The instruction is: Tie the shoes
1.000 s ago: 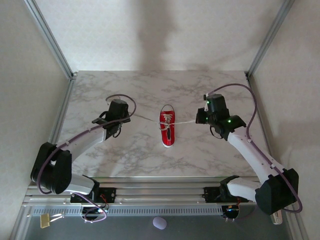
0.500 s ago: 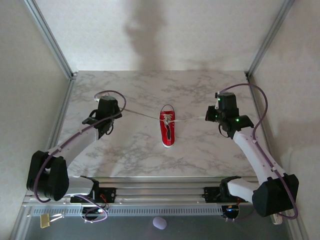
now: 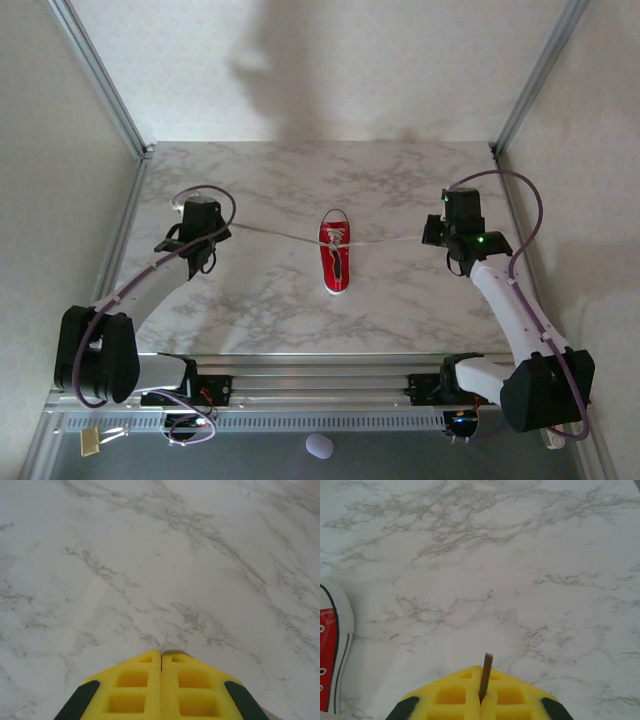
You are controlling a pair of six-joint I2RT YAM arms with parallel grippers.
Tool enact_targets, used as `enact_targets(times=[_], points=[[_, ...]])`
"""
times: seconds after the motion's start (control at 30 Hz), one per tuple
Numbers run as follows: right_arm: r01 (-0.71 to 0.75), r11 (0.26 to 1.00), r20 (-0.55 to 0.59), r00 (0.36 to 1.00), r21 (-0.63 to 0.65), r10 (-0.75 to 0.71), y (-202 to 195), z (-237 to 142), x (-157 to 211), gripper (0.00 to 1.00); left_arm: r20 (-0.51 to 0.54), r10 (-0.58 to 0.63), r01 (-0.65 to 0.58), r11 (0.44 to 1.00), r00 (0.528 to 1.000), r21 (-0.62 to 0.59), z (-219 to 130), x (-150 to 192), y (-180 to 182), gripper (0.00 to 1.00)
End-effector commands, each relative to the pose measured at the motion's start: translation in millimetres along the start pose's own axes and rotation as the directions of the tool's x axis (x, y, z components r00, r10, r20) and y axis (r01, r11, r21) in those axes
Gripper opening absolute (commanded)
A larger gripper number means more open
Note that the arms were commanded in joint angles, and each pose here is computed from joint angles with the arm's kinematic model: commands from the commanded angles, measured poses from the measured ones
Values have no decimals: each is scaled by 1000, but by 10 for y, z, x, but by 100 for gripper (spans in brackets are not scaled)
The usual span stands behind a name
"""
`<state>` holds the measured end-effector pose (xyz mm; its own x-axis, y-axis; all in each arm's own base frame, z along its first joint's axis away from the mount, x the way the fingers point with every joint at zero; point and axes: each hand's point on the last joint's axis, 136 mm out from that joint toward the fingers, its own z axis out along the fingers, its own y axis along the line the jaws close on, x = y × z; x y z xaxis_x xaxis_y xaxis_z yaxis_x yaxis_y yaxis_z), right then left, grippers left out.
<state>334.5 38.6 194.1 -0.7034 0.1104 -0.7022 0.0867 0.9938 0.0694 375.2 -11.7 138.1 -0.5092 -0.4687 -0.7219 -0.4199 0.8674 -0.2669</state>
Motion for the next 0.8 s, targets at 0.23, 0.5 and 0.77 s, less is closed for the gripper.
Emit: enact_targets(times=[0.23, 0.5, 0.77], points=[[7, 990, -112, 994, 141, 9, -338, 231, 295, 0, 20, -243, 243, 961, 970, -132, 34, 175, 669, 0], [-92, 963, -151, 980, 255, 133, -675, 406, 421, 0, -61, -331, 320, 937, 942, -143, 255, 472, 849, 0], [-150, 935, -169, 963, 321, 212, -944, 475, 538, 0, -47, -367, 354, 918, 929, -179, 285, 502, 1006, 0]])
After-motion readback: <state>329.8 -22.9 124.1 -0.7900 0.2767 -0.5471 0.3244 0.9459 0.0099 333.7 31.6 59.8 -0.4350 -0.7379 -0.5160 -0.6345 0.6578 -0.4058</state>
